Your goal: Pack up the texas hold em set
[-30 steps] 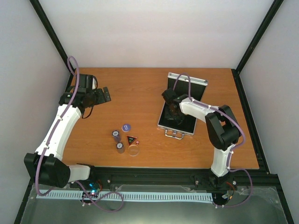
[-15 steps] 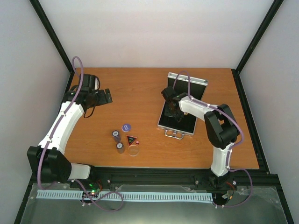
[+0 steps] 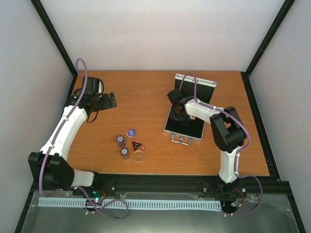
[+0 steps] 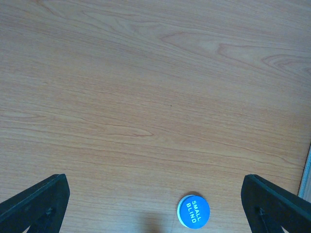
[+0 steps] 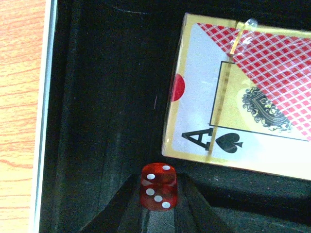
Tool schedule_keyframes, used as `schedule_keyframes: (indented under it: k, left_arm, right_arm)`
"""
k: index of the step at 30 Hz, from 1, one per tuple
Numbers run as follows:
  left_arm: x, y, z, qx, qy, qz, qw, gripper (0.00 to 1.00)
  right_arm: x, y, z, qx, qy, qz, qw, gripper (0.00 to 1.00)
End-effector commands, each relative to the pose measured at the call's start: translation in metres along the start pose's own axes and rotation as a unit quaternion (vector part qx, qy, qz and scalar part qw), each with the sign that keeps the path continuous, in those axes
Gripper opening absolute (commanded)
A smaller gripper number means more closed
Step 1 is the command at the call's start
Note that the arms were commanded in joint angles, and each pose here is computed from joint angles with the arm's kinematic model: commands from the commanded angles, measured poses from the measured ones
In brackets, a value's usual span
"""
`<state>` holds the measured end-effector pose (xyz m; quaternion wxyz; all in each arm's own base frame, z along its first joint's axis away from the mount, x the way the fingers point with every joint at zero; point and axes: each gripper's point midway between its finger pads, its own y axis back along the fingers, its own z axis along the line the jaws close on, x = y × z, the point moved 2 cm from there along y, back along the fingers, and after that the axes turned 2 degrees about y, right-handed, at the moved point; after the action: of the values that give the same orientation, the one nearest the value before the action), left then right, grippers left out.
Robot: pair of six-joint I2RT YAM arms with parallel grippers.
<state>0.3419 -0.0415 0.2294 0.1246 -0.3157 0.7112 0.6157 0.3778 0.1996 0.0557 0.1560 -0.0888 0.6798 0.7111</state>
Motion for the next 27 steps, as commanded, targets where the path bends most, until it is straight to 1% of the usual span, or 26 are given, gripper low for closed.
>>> schedule_keyframes:
  k: [1, 9, 15, 22, 27]
  left_arm:
    - [0.001, 0.000, 0.003, -0.006, -0.009, 0.003, 1.000, 1.00]
    - [0.002, -0.001, 0.003, -0.004, -0.006, 0.004, 1.000, 1.00]
    - [0.003, -0.001, 0.004, -0.005, -0.006, 0.004, 1.000, 1.00]
    - [0.003, -0.001, 0.003, -0.002, -0.004, 0.004, 1.000, 1.00]
    - [0.002, -0.002, 0.001, 0.004, -0.002, 0.003, 1.000, 1.00]
  right_arm:
    - [0.005, -0.002, -0.004, -0.003, -0.021, 0.010, 1.000, 0.06]
    - [0.006, 0.006, -0.009, 0.002, -0.022, 0.005, 1.000, 0.05]
    - [0.013, 0.001, -0.009, -0.001, -0.027, 0.021, 0.999, 0.05]
    - [0.012, 0.013, -0.016, 0.009, -0.032, 0.006, 0.999, 0.05]
    - [0.015, 0.013, -0.017, 0.006, -0.034, 0.014, 0.999, 0.04]
